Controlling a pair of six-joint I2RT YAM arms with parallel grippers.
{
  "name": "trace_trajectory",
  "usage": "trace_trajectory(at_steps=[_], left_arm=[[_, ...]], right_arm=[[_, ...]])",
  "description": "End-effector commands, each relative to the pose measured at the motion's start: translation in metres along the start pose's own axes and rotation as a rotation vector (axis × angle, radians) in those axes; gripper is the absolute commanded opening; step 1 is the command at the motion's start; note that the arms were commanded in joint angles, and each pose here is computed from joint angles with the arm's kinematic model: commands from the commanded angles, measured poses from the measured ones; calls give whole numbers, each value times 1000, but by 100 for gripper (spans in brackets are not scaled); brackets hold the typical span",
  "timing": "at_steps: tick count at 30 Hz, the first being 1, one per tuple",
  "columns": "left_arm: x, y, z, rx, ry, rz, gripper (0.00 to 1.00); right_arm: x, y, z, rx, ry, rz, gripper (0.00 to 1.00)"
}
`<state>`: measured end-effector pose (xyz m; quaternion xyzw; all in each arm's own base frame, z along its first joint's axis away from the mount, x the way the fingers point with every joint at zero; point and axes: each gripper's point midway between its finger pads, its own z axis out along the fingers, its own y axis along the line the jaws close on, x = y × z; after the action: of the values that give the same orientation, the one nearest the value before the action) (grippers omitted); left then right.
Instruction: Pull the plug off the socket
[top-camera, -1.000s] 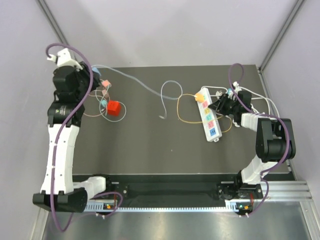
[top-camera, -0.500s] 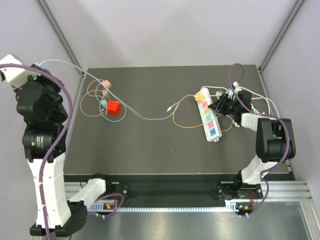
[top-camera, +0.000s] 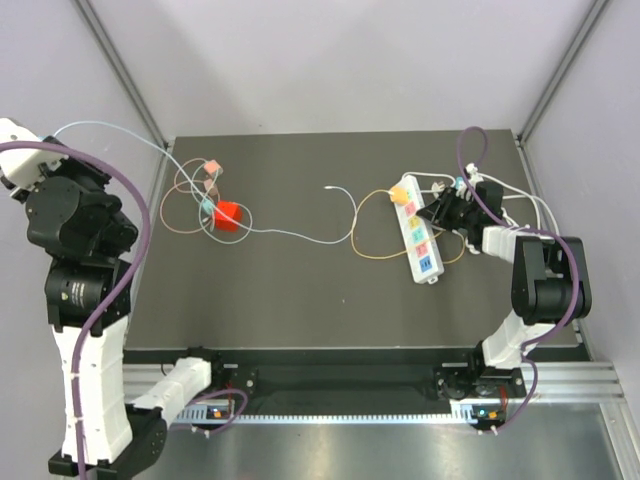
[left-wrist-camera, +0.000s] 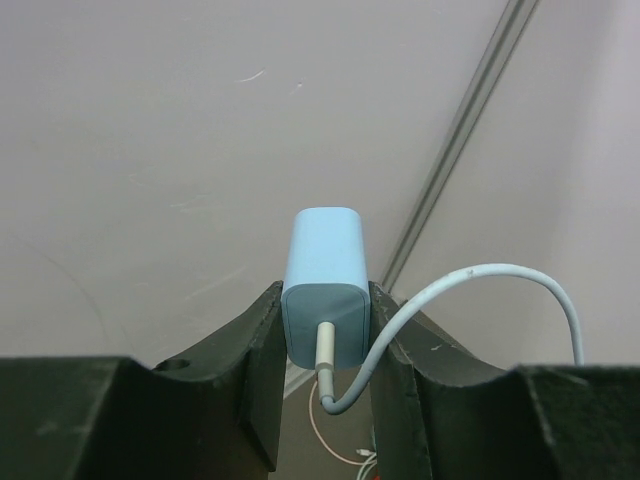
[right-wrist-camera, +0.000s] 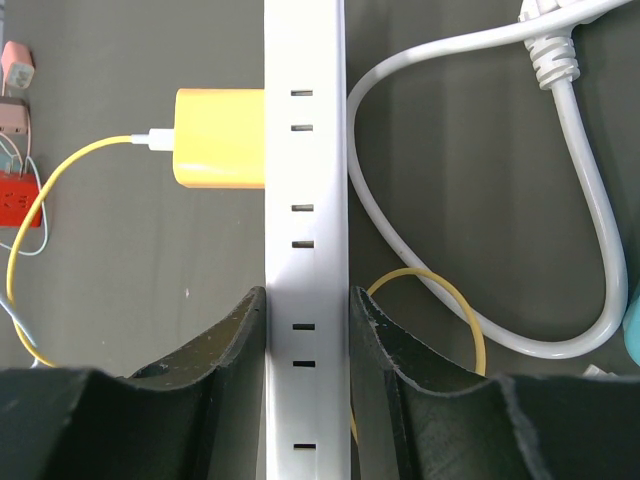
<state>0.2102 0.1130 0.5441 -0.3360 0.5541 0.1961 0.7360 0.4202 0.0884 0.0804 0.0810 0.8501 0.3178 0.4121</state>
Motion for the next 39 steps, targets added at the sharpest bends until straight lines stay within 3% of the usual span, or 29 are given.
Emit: trace_trajectory(at_steps=[1,5,9,11,15,23,30,33,39], left_arm=[[-21,11,-4,-43,-73,11,0],[-14,4,-5,-7,-62,54,0],[69,-63,4,241,141,158,0],[127,-84,7,282,286,204,0],[206,-115,13,350,457,170,0],[335,-119,50,295,750,-38,0],[417,-88,71,153,850,-83,3],[441,-84,80,134,880,-75,9],[462,-78,87,132,933,-71,48]], right_arm=[[-23,2,0,-14,-67,-29,0],[-22,2,0,-17,-65,-29,0],[-20,2,3,-20,-55,-25,0],[-21,3,1,-19,-60,-27,0],[-22,5,0,-24,-61,-30,0],[-19,5,3,-35,-47,-21,0],[-16,4,5,-44,-33,-14,0],[-14,3,7,-47,-23,-11,0],[-11,3,9,-51,-10,-7,0]])
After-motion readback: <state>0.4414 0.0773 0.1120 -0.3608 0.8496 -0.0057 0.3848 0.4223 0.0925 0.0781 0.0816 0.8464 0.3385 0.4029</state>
